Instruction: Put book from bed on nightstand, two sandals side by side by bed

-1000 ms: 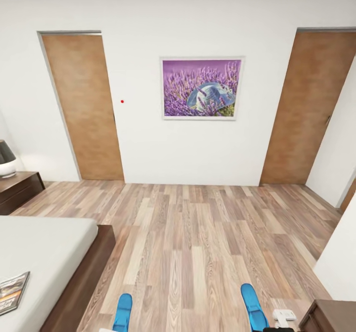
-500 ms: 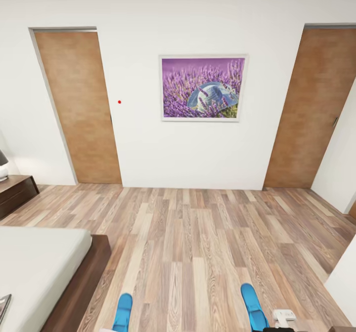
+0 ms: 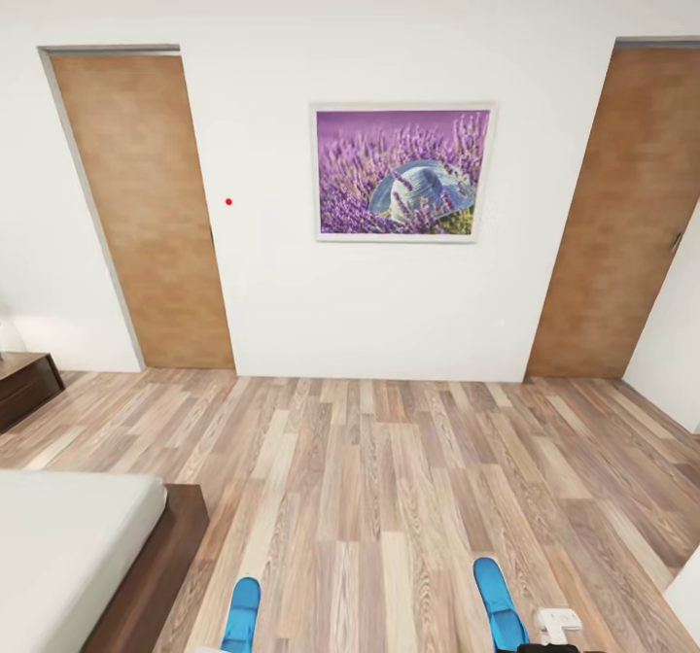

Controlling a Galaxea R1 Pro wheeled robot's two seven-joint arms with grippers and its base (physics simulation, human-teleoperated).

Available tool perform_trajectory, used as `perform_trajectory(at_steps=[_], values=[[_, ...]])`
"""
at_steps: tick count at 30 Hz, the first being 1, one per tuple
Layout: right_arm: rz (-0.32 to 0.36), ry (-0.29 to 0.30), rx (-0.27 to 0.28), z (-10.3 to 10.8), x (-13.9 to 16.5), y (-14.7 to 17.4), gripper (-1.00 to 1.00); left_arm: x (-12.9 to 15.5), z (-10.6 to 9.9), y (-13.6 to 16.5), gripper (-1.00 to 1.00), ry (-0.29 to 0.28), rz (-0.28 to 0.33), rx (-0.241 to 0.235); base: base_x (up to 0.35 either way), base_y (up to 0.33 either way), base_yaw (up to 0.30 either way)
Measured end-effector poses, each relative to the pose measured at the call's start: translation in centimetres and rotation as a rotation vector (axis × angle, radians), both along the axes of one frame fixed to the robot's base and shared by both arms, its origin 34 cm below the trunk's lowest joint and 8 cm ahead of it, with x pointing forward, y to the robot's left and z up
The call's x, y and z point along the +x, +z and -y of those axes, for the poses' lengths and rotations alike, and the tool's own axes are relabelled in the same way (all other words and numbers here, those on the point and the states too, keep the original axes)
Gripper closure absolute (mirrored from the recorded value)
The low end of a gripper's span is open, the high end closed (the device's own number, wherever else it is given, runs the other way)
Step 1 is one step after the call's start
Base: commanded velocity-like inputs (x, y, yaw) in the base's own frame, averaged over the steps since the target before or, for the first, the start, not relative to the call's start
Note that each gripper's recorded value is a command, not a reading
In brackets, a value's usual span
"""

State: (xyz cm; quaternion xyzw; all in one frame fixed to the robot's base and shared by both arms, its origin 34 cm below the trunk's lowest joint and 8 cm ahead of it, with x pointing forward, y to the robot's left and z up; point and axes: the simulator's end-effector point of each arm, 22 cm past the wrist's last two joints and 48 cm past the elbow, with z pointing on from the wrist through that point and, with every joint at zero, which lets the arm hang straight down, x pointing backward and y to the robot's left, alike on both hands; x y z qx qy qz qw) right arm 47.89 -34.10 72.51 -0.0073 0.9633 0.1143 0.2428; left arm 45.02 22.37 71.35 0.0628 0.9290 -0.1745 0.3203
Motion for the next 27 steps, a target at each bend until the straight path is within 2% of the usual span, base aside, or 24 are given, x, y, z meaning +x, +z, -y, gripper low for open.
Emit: perform_trajectory(at_steps=[27], values=[[0.0,0.0,0.0,0.02,-0.02,-0.01,1.0,-0.01,0.01,0.0,1.0,-0.001,0.0,0.0,0.327,0.0,0.0]])
